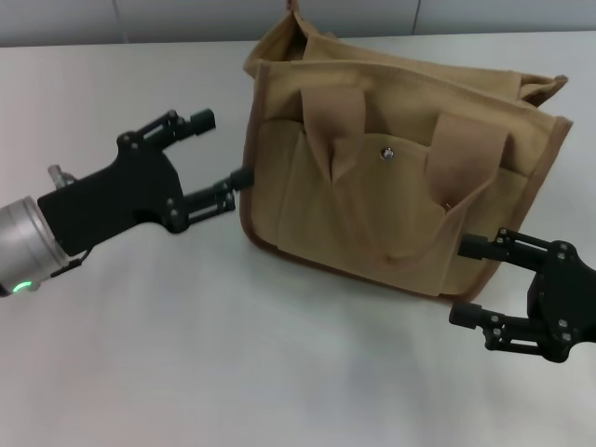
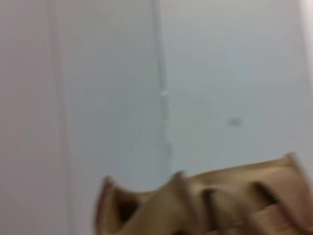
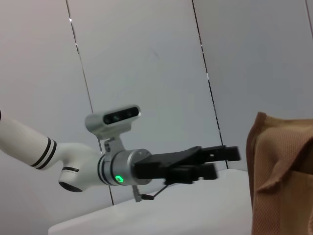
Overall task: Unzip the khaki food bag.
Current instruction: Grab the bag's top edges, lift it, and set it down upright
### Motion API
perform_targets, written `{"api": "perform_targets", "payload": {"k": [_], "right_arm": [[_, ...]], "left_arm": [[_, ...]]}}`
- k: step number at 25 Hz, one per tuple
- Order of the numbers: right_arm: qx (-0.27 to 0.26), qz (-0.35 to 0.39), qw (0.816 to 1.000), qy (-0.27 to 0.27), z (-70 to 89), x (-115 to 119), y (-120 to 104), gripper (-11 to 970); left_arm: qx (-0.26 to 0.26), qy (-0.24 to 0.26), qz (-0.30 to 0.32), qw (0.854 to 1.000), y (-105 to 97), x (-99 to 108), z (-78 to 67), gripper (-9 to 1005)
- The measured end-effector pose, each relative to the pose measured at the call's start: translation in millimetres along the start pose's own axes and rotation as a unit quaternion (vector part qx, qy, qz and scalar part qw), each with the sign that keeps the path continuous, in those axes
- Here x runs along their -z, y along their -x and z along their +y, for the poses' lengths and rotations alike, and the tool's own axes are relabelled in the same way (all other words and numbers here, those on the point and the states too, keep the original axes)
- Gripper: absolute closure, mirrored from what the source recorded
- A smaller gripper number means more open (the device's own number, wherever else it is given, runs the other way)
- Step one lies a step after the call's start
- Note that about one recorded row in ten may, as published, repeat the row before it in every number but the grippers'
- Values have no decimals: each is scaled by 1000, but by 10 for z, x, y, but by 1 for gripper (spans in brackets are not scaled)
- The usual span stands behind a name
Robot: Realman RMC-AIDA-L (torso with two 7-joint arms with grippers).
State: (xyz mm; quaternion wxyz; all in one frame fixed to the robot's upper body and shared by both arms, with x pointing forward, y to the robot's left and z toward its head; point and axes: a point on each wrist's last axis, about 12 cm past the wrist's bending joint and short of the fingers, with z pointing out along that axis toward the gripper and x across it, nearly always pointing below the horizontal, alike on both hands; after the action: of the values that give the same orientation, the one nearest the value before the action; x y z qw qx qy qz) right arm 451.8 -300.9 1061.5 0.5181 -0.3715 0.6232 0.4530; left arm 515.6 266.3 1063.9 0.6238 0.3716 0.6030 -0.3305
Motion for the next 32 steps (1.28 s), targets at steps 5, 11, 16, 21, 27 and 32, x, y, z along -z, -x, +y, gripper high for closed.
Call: {"api": "perform_targets", "payload": {"k": [5, 11, 16, 21, 27, 32], "right_arm": [[0, 3, 1000, -1, -5, -6, -5, 166], [0, 2, 1000, -1, -8, -10, -3, 166], [-3, 1, 1000, -7, -13, -16, -16, 166], [-6, 1, 1000, -12, -18, -22, -34, 167], [-6, 0, 1000, -12, -22, -35, -30, 167], [-5, -2, 1000, -13, -23, -34, -25, 167]], "left_arm": [[-4, 13, 0, 1000, -17, -167, 38, 227], [-1, -2, 40, 999, -66, -550, 80, 239], [-9, 21, 39, 999, -90, -697, 95, 249], [-31, 39, 15, 999, -81, -686, 75, 338], [-31, 47, 12, 998, -79, -678, 86, 588], [-26, 63, -12, 998, -34, -650, 109, 767]]}}
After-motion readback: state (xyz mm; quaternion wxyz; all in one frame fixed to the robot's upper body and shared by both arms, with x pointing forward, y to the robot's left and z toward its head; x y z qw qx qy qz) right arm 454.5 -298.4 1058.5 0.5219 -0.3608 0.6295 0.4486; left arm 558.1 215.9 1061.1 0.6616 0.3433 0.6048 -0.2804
